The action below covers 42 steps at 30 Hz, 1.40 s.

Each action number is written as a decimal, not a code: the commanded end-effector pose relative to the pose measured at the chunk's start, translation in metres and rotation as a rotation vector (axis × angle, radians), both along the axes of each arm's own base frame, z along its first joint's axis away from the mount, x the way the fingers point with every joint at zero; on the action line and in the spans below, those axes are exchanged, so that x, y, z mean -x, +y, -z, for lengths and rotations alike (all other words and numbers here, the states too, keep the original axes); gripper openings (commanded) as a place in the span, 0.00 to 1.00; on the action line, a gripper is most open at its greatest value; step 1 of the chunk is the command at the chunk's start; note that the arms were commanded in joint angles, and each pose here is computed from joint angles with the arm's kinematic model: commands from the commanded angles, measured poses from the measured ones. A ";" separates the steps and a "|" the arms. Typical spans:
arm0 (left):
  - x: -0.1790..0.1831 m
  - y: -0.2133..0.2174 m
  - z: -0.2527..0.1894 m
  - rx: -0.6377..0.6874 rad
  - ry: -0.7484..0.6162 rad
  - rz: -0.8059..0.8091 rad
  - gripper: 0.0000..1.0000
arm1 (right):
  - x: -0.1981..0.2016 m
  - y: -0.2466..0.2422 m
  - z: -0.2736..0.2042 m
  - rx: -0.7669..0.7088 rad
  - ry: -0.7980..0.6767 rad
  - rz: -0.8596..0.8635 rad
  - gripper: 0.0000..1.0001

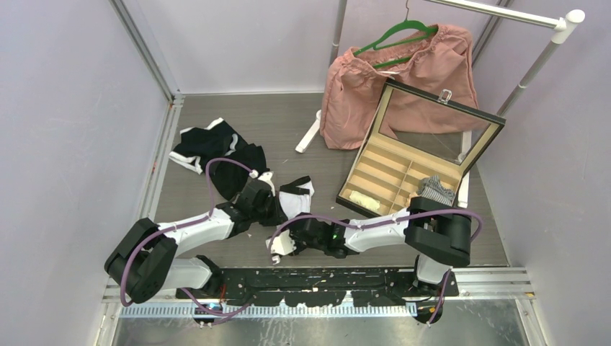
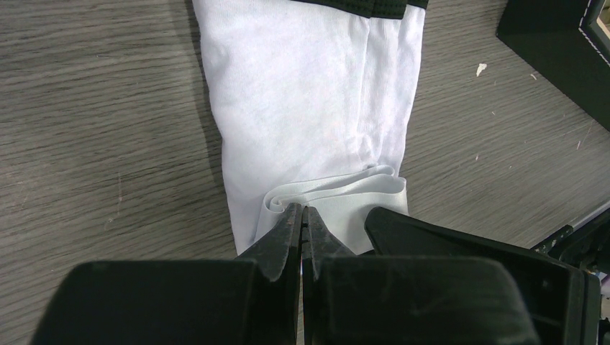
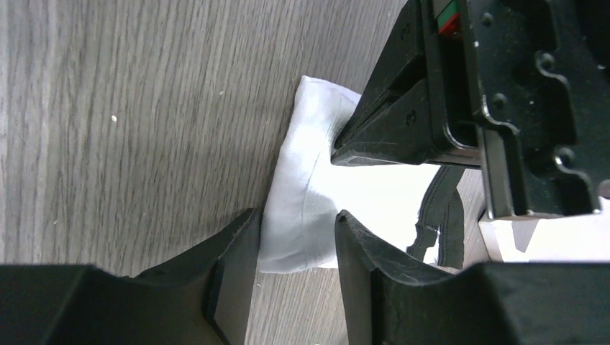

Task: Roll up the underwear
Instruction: Roll the underwear to the center of the board.

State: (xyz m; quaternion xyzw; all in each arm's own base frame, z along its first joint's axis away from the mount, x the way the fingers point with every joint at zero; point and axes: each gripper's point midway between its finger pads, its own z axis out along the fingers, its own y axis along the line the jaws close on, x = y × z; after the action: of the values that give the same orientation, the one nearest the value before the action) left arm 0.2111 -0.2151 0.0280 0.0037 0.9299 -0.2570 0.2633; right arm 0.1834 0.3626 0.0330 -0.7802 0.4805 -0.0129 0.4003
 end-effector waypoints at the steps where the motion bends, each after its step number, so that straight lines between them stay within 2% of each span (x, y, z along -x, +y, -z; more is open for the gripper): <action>1: 0.021 0.029 0.031 -0.139 0.093 -0.017 0.01 | 0.007 -0.037 0.040 0.174 0.071 0.055 0.47; 4: 0.020 0.029 0.031 -0.140 0.092 -0.019 0.01 | 0.004 -0.037 0.044 0.166 0.076 0.084 0.41; 7: 0.020 0.030 0.031 -0.141 0.093 -0.021 0.01 | 0.000 -0.036 0.044 0.153 0.079 0.122 0.31; 10: 0.019 0.030 0.031 -0.146 0.093 -0.029 0.01 | -0.002 -0.035 0.042 0.126 0.088 0.146 0.14; 13: 0.019 0.032 0.030 -0.149 0.092 -0.043 0.01 | 0.001 -0.031 0.038 0.072 0.119 0.168 0.02; 18: 0.012 0.038 0.011 -0.143 0.056 -0.088 0.01 | 0.015 -0.025 0.035 -0.017 0.239 0.225 0.01; 26: 0.004 0.043 -0.040 -0.105 -0.041 -0.131 0.01 | 0.052 -0.007 0.026 -0.143 0.541 0.244 0.01; 42: 0.025 0.046 -0.073 -0.025 -0.095 -0.072 0.01 | 0.077 0.020 -0.001 -0.332 1.114 0.358 0.01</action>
State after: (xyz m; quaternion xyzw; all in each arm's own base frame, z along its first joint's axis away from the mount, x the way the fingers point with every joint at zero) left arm 0.1877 -0.1644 0.0869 -0.0322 0.9244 -0.2188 0.3108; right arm 0.1399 0.3824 0.0373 -0.5528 0.7088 0.3247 0.2941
